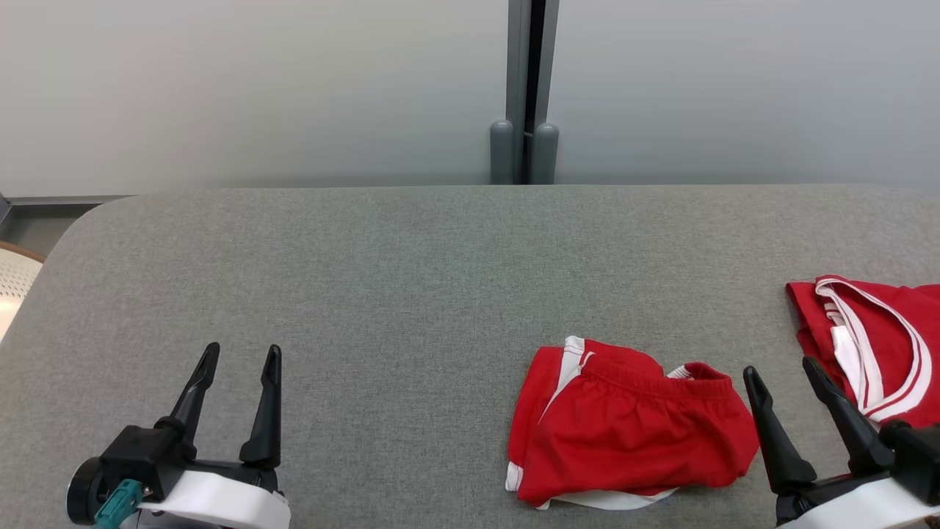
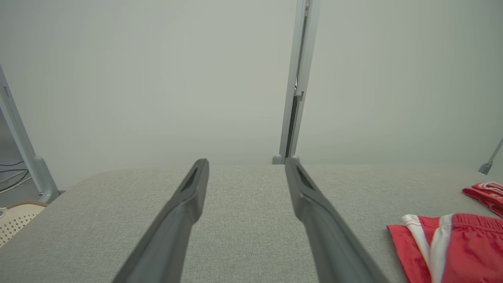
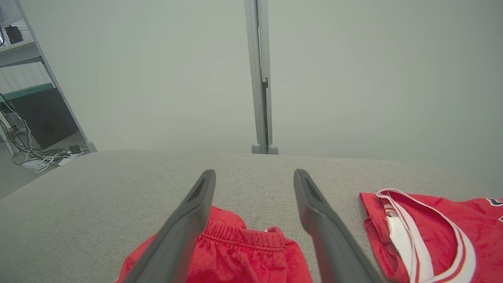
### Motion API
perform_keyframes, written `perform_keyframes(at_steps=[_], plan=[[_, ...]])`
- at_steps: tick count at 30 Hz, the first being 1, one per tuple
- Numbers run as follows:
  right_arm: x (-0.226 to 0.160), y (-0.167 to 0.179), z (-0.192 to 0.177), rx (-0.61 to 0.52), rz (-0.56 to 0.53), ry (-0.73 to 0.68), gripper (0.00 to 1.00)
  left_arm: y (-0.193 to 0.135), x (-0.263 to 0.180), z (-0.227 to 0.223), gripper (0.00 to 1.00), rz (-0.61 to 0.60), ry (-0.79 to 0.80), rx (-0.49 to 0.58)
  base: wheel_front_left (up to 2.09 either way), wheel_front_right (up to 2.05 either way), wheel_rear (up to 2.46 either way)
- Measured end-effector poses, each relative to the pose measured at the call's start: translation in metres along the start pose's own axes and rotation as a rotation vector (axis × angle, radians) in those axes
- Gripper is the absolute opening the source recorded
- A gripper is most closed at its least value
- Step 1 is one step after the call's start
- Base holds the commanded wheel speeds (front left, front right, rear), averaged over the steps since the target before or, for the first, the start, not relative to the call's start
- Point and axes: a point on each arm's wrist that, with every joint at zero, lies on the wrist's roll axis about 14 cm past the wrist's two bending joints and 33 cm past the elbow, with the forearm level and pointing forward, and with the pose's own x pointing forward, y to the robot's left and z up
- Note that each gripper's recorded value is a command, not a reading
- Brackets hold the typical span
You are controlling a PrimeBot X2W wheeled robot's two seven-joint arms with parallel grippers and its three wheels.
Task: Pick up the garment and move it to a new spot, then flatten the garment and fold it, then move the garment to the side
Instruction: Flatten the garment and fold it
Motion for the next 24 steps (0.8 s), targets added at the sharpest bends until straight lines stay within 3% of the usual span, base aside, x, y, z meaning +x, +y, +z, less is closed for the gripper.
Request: perform_keyframes(at_steps=[13, 22, 23, 24], plan=[[0.044, 0.043, -0.068, -0.063, 0.276, 0.285, 1.0, 0.0, 0.015, -0.005, 1.0, 0.015, 0.008, -0.008, 0.0, 0.0, 0.0], [0.063, 0.052, -0.113, -0.127, 0.409, 0.521, 1.0, 0.007, 0.023, -0.017, 1.0, 0.037, 0.031, -0.01, 0.0, 0.0, 0.0], [0.062, 0.052, -0.116, -0.122, 0.416, 0.548, 0.46, 0.008, 0.023, -0.019, 1.0, 0.04, 0.035, -0.009, 0.0, 0.0, 0.0], [0.06, 0.052, -0.12, -0.124, 0.427, 0.58, 0.35, 0.008, 0.024, -0.019, 1.0, 0.041, 0.036, -0.009, 0.0, 0.0, 0.0]])
